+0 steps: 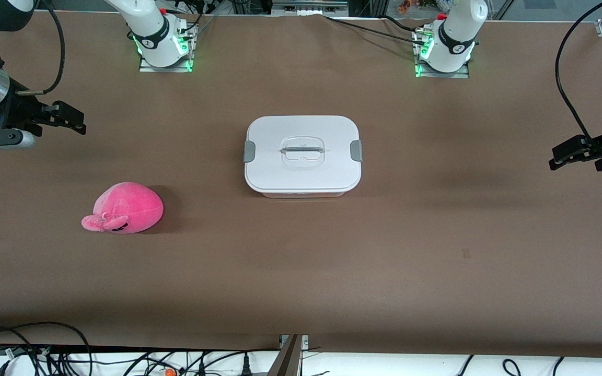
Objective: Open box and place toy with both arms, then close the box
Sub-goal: 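Move the left gripper toward the white lid's handle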
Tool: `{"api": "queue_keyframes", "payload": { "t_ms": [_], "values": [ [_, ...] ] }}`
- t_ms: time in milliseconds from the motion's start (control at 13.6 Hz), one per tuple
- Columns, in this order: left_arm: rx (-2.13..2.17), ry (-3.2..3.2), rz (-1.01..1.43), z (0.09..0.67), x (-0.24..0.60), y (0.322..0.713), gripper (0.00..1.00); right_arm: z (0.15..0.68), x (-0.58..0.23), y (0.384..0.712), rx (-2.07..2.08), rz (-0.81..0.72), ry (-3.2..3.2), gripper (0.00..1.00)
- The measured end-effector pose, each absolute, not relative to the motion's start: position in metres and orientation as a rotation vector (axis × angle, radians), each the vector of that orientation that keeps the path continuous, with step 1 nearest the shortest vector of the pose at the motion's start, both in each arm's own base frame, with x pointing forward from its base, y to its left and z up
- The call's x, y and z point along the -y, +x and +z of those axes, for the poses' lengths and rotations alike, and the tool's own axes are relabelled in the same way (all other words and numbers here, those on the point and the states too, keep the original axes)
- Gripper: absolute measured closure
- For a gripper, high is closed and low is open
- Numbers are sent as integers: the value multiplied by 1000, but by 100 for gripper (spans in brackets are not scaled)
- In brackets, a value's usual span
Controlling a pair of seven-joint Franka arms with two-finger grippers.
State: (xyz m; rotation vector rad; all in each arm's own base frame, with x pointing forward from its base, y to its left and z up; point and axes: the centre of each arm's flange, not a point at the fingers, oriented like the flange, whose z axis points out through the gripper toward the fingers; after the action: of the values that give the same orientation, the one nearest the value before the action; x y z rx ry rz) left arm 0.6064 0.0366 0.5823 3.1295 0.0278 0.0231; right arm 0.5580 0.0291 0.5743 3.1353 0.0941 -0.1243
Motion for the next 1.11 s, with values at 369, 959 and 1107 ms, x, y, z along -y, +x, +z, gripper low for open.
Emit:
{"api": "queue_keyframes", "payload": {
  "t_ms": [369, 959, 1107],
  "values": [
    [-26, 3129, 23, 582, -36, 606, 0, 575, -31, 558, -101, -122, 3135, 0],
    [238, 3094, -39, 560, 64, 612, 0, 577, -31, 558, -99, -116, 3136, 0],
    [388, 3066, -67, 555, 122, 604, 0, 577, -31, 558, -98, -116, 3136, 0]
  ]
}}
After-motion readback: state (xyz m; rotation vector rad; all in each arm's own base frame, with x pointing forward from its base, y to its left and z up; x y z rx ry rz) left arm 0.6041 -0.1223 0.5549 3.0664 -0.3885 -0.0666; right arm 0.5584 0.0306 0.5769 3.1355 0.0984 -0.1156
